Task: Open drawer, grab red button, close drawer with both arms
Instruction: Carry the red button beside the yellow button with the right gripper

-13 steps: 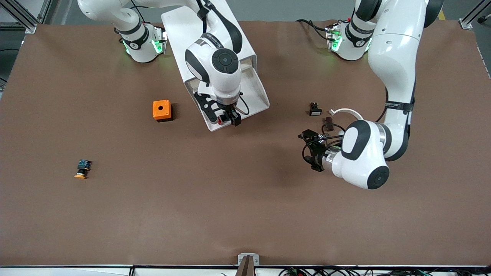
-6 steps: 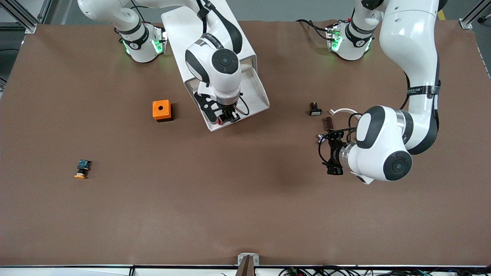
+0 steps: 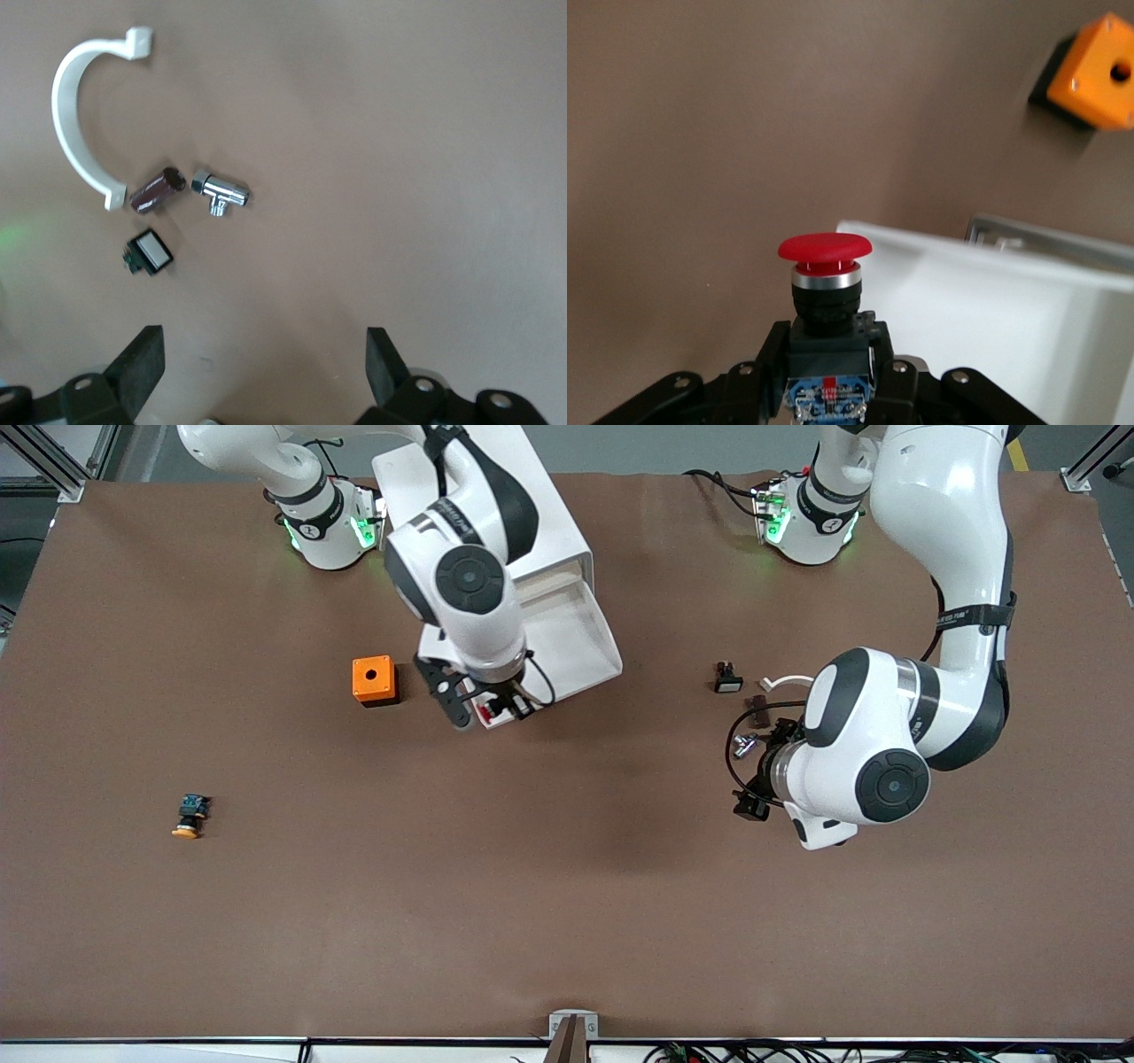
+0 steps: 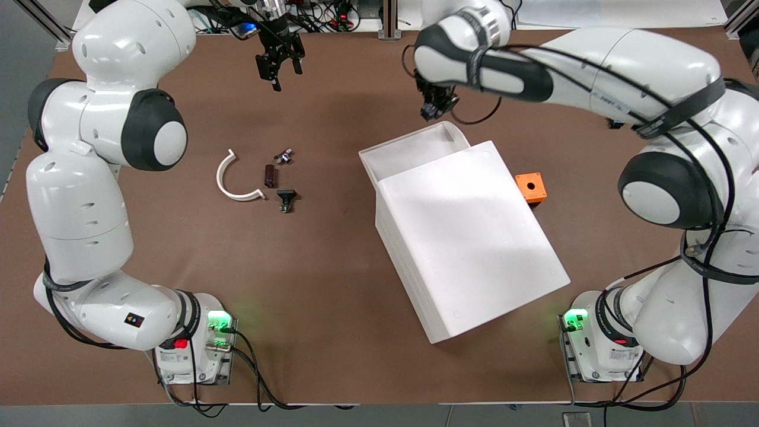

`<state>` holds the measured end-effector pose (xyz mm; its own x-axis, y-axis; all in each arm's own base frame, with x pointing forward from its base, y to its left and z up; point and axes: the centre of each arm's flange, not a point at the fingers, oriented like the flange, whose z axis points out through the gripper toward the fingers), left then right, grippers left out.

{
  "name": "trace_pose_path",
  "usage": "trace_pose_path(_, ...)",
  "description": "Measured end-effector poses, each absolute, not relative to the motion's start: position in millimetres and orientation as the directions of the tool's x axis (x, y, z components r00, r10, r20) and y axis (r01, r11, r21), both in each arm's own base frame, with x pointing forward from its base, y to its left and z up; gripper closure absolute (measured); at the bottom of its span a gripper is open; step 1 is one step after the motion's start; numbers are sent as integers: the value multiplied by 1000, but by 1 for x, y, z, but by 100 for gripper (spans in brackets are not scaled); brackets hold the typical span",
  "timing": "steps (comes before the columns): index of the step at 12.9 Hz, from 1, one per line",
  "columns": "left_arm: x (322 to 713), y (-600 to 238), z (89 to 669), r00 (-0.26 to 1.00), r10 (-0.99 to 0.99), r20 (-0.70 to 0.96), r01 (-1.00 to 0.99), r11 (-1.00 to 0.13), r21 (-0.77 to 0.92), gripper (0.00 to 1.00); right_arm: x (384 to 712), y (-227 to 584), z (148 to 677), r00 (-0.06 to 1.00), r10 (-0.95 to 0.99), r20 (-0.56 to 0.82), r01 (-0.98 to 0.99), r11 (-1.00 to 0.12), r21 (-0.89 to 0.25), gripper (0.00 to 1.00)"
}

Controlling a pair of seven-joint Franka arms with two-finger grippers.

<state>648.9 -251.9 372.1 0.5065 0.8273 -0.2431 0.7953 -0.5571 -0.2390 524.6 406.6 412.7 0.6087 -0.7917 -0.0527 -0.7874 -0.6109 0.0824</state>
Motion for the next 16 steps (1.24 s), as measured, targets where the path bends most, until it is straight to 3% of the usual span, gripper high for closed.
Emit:
trace_pose_path(4,638,-296,365,629,737,-249,726,-671,-152,0,585,289,432,784,-613,-98,-608,-790,75,59)
trace_pose_path(8,595,-387,331,760,604,-240,598,-794,-106,0,628,146,398,890,-442,-108,-439,-897,54,59)
trace_pose_path(13,527,-476,306,877,431,-214,432,-901,-44,0,638,-8,328,979,-197,-47,-196,-980,25,59)
trace_pose_path(16,494,-514,305,907,368,-205,372,-928,-19,0,630,-57,286,991,-131,-9,-130,-991,23,59)
